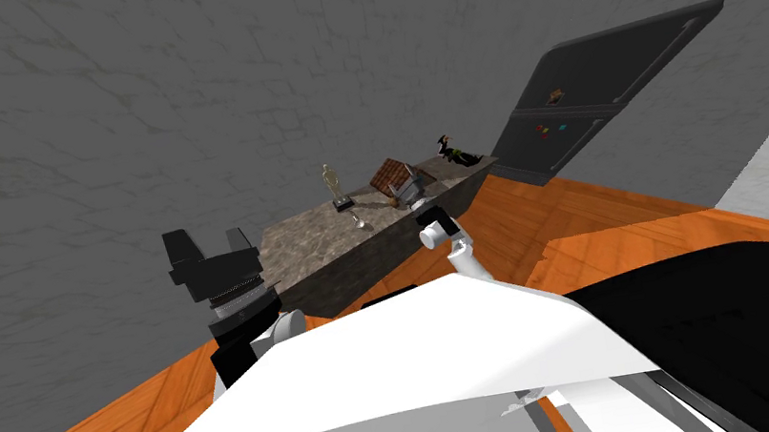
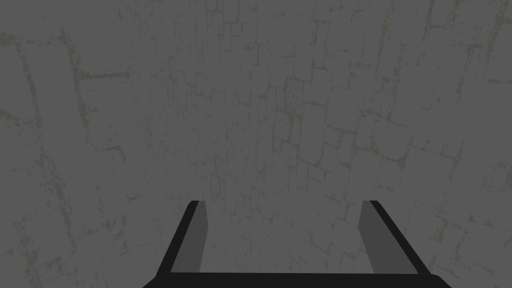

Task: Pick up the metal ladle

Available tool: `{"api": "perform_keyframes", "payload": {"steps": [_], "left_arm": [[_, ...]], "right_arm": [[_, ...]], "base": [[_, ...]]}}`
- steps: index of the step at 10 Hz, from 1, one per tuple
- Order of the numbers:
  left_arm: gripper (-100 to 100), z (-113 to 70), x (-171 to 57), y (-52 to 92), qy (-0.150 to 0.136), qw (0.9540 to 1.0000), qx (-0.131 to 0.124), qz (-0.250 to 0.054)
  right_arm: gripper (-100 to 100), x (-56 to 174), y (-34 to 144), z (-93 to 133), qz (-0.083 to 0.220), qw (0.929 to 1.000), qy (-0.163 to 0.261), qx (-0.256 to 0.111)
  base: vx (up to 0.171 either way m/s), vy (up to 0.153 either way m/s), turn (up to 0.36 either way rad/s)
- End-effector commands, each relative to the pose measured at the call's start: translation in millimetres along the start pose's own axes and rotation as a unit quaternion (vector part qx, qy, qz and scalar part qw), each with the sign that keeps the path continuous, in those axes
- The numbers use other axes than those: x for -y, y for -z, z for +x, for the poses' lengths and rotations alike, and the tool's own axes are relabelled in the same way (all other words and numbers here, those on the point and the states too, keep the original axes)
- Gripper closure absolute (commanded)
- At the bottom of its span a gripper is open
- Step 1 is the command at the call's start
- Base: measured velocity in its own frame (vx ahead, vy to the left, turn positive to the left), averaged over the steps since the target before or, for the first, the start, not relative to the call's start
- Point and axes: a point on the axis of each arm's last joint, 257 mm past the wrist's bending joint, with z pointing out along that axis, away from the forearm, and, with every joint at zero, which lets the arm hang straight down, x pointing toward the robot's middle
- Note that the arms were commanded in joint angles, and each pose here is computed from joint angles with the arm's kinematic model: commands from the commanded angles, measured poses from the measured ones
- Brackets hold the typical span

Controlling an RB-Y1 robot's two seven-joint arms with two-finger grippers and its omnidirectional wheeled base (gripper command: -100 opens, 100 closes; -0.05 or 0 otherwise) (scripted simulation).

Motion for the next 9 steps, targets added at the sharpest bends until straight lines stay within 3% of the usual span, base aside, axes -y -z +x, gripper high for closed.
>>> {"api": "perform_keyframes", "payload": {"steps": [1,6,9], "left_arm": [[0,0.0,0.0,0.0,0.0,1.0,0.0,0.0],[0,0.0,0.0,0.0,0.0,1.0,0.0,0.0],[0,0.0,0.0,0.0,0.0,1.0,0.0,0.0]], "right_arm": [[-100,16.4,-12.3,-5.3,0.025,0.9992,-0.031,0.007],[-100,47.8,-43.6,-12.3,0.078,0.9931,-0.084,0.025],[-100,75.0,-63.5,-23.5,0.119,0.9827,-0.133,0.05]], "base": [[-0.008,-0.033,0.016],[-0.01,-0.024,0.023],[-0.002,-0.01,0.04]]}}
